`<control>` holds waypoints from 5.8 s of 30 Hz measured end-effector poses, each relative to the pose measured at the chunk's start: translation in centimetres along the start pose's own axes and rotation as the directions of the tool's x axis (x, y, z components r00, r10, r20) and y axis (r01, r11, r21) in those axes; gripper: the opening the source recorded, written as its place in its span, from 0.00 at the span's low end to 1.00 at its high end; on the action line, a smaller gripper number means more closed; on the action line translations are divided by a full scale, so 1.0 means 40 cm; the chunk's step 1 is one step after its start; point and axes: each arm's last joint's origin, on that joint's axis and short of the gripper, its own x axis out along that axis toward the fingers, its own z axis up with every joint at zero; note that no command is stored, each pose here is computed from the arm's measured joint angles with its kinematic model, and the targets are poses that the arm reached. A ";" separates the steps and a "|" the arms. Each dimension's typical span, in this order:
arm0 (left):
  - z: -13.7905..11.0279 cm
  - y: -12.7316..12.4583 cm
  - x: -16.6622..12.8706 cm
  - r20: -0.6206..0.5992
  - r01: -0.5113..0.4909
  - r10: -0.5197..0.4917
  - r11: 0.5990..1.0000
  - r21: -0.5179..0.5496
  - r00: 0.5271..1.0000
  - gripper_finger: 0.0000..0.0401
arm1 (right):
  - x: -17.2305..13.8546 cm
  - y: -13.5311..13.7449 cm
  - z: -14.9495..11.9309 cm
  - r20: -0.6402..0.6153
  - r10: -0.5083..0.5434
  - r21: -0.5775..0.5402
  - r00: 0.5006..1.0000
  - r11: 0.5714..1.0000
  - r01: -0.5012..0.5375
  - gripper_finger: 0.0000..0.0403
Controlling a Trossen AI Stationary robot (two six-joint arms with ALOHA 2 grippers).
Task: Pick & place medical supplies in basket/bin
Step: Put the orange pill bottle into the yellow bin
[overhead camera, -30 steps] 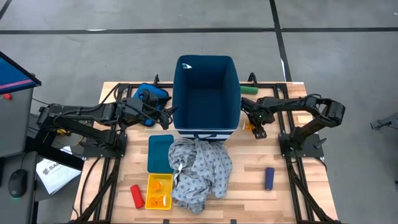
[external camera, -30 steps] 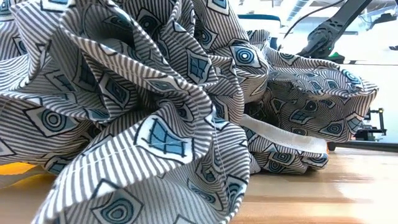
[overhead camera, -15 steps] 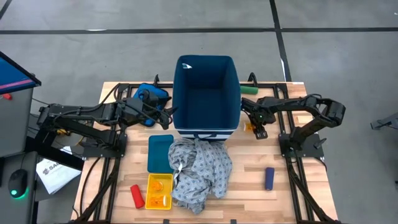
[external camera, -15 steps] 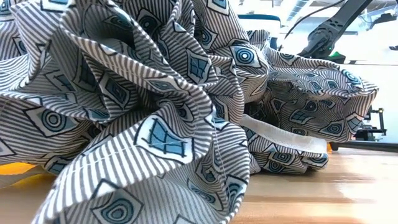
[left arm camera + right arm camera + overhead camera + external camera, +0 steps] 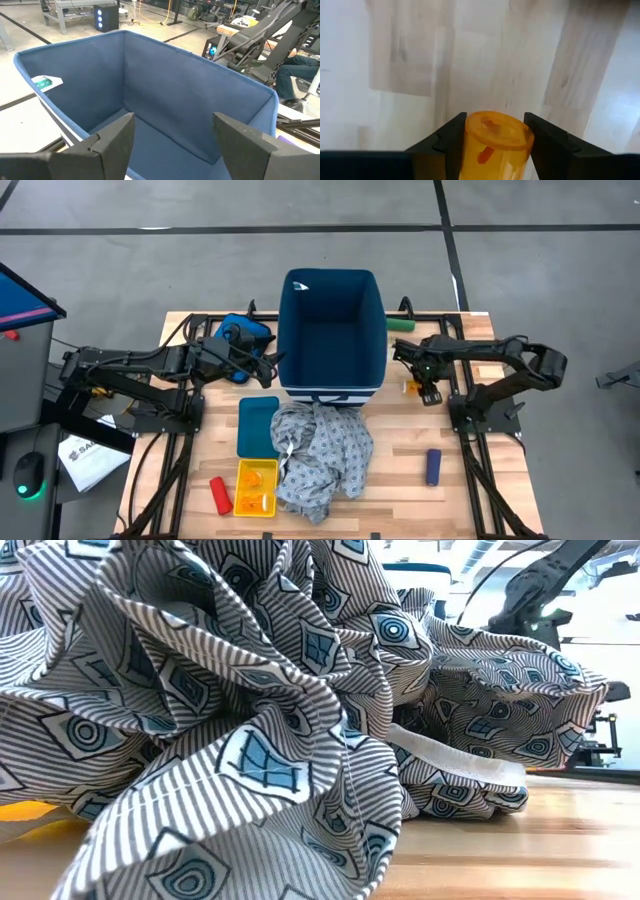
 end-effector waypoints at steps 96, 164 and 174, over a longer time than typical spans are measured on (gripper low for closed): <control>0.178 -0.096 0.134 0.159 0.705 -0.725 0.554 -0.444 0.670 0.93 | -0.769 -0.302 -0.379 -0.850 0.527 -0.381 -0.017 -0.637 -0.670 0.44; 0.194 -0.095 0.130 0.233 0.703 -0.697 0.523 -0.483 0.678 0.75 | -0.774 -0.227 -0.408 -0.845 0.528 -0.336 -0.087 -0.650 -0.682 0.44; 0.189 -0.094 0.132 0.217 0.695 -0.699 0.526 -0.490 0.681 0.75 | -0.748 -0.222 -0.457 -0.867 0.490 -0.295 -0.092 -0.652 -0.699 0.44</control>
